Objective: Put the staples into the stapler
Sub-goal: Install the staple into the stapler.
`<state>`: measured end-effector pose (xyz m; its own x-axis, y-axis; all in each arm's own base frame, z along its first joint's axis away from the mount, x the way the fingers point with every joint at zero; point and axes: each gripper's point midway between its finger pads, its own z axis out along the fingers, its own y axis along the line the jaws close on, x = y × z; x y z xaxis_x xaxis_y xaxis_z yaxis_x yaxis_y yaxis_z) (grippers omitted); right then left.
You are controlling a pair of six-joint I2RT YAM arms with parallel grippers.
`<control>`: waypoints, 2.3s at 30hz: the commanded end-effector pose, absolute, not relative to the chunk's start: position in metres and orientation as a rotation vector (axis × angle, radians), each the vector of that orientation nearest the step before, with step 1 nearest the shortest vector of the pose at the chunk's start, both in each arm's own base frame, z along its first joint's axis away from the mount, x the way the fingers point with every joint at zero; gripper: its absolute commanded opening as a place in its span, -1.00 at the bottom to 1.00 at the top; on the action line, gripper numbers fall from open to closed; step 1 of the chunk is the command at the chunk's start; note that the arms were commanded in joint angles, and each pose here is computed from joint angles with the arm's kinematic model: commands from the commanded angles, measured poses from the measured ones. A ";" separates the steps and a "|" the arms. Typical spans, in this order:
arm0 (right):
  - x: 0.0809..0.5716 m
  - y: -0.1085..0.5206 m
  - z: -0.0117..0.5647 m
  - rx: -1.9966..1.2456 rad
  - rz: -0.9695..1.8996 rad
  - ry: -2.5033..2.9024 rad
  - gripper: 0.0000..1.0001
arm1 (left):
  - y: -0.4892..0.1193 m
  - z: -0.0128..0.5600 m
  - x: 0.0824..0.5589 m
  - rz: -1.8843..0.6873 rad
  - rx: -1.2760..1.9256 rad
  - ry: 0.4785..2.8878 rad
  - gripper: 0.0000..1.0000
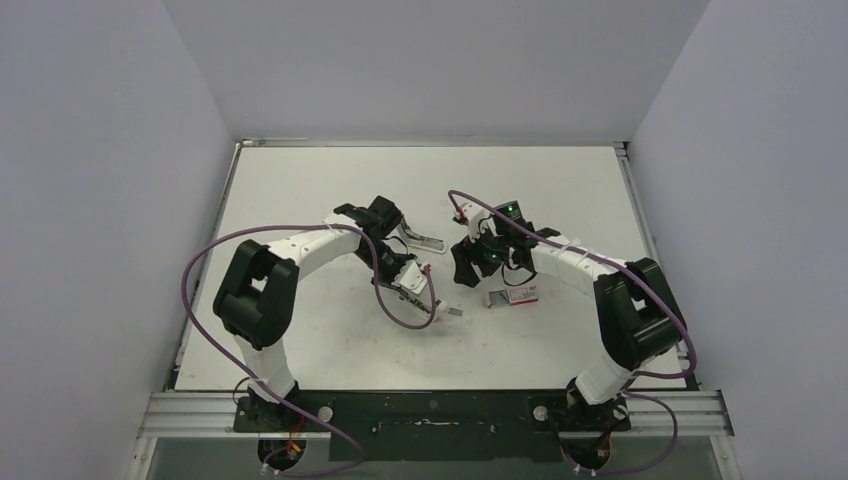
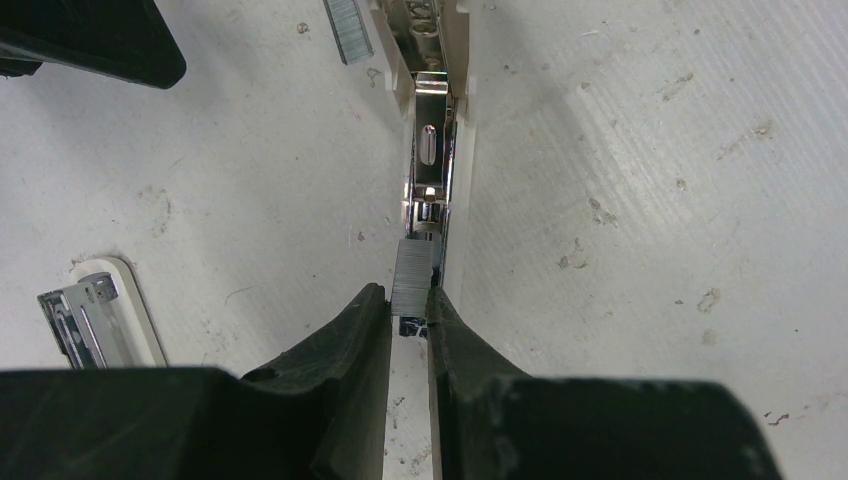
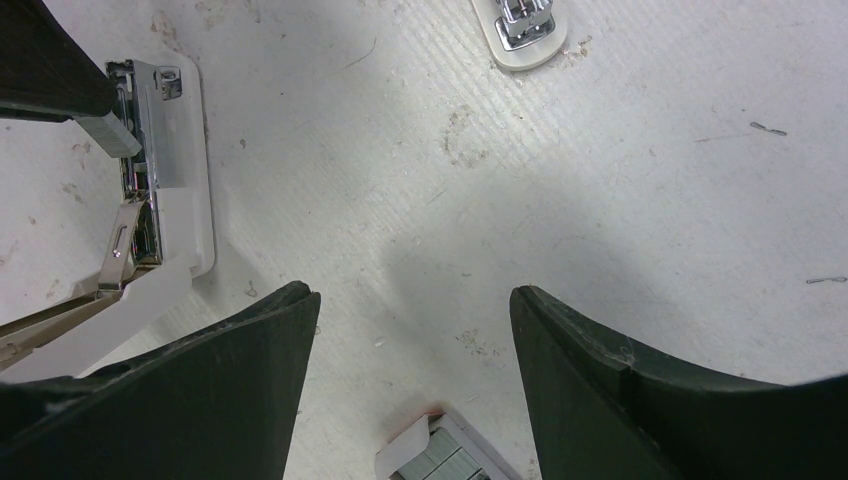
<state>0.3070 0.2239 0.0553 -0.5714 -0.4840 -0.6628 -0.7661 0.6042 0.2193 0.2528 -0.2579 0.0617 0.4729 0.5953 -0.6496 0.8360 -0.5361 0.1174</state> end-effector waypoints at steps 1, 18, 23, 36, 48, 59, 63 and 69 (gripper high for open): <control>0.316 0.229 0.070 -0.976 0.690 2.211 0.42 | -0.261 0.066 0.253 -0.785 2.305 1.183 -1.00; 0.316 0.228 0.070 -0.973 0.694 2.213 0.42 | -0.261 0.062 0.255 -0.782 2.304 1.201 -1.00; 0.316 0.229 0.069 -0.976 0.696 2.214 0.42 | -0.262 0.062 0.255 -0.778 2.306 1.200 -1.00; 0.315 0.228 0.069 -0.976 0.699 2.216 0.42 | -0.263 0.060 0.255 -0.769 2.313 1.208 -1.00; 0.316 0.229 0.067 -0.975 0.704 2.218 0.43 | -0.264 0.061 0.255 -0.764 2.313 1.214 -1.00; 0.316 0.229 0.066 -0.976 0.708 2.223 0.43 | -0.267 0.076 0.256 -0.758 2.254 1.265 -1.00; 0.316 0.229 0.066 -0.976 0.709 2.222 0.42 | -0.269 0.086 0.259 -0.735 2.190 1.298 -1.00; 0.316 0.229 0.066 -0.974 0.712 2.223 0.42 | -0.267 0.091 0.258 -0.695 2.126 1.347 -1.00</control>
<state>0.3066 0.2242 0.0565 -0.5739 -0.4765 -0.6660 -0.7671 0.5976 0.2334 0.2545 -0.2603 0.0702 0.3744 0.6651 -0.6461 0.9040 -0.4169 0.0947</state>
